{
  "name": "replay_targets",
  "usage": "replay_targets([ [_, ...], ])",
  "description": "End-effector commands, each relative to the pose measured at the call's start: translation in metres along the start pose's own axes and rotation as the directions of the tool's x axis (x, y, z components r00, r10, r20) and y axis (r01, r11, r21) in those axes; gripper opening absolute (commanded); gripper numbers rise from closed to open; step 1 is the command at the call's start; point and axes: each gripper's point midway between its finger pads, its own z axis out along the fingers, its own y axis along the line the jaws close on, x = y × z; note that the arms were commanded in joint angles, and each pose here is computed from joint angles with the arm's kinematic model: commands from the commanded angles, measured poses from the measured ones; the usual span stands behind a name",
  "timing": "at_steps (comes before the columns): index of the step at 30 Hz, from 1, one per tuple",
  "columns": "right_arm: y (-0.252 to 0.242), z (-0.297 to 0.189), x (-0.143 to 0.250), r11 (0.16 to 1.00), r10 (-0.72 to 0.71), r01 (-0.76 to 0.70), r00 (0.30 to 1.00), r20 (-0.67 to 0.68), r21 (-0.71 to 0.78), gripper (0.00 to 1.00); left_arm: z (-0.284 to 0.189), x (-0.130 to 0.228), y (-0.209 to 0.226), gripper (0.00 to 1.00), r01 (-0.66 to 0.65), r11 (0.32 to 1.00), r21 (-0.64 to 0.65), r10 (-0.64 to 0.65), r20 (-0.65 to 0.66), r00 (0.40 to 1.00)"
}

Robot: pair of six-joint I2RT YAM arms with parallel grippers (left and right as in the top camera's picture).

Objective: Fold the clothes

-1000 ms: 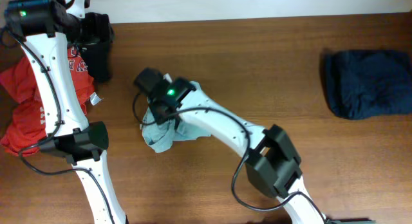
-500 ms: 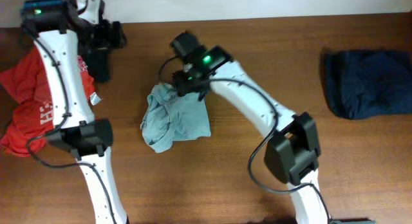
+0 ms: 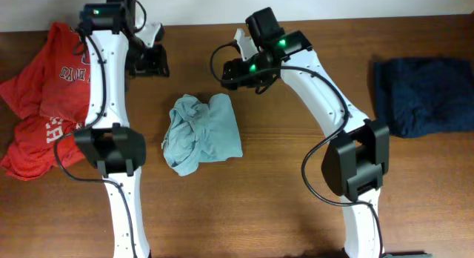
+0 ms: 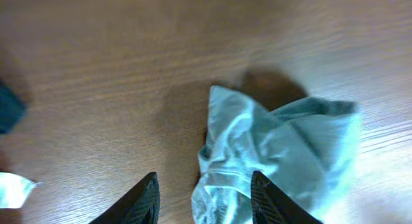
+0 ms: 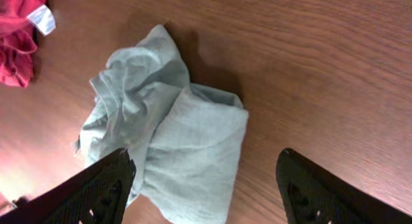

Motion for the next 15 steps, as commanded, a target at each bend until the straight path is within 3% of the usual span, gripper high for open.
replay_targets([
  [1, 0.001, 0.021, 0.009, 0.999, -0.012, 0.010, 0.998, -0.054, -0.048, 0.74, 0.025, 0.009, 0.009, 0.46, -0.007, 1.000, 0.009, 0.008, -0.068, 0.998],
  [5, -0.006, 0.040, 0.022, 0.998, -0.001, -0.006, 0.994, -0.114, -0.060, 0.74, 0.036, 0.016, 0.007, 0.47, -0.026, 0.999, 0.041, 0.030, -0.105, 0.994],
  [10, -0.008, 0.047, 0.026, 0.998, -0.010, 0.001, 0.992, -0.130, -0.069, 0.74, 0.042, 0.022, -0.020, 0.47, -0.114, 0.970, 0.214, 0.138, -0.103, 0.985],
  [15, -0.011, 0.053, 0.026, 0.998, -0.014, 0.005, 0.991, -0.132, -0.068, 0.74, 0.057, 0.038, -0.022, 0.44, -0.148, 0.956, 0.254, 0.192, -0.158, 0.969],
])
